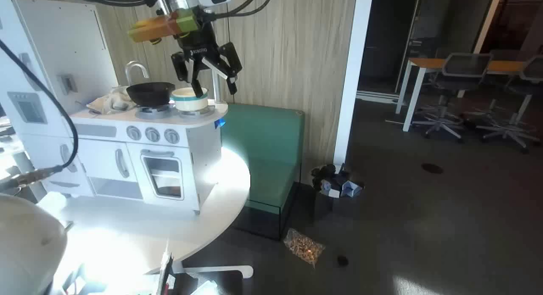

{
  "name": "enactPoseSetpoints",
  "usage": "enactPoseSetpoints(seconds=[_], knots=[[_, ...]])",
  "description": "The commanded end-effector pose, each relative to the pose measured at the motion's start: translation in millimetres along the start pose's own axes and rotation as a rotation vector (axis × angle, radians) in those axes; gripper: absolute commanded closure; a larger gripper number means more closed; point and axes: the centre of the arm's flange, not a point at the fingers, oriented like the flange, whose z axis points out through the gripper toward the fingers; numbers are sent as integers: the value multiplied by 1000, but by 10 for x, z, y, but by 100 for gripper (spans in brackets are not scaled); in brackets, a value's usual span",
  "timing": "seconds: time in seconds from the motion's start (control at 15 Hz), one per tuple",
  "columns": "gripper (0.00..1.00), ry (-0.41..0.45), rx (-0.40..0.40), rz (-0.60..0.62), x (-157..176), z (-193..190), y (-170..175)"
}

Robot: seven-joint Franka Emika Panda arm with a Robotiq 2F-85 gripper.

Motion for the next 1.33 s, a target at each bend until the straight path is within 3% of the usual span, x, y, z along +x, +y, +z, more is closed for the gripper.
enactPoseSetpoints(seconds=[0.0,0.4,0.67,1.07,1.27], knots=[[0,6,-1,1,8,-26,6],[0,20,-2,5,14,-89,25],[0,76,-6,-66,547,-147,-246],[0,129,-91,-244,1514,-674,-866],[0,115,-43,-389,1948,-732,-1335]])
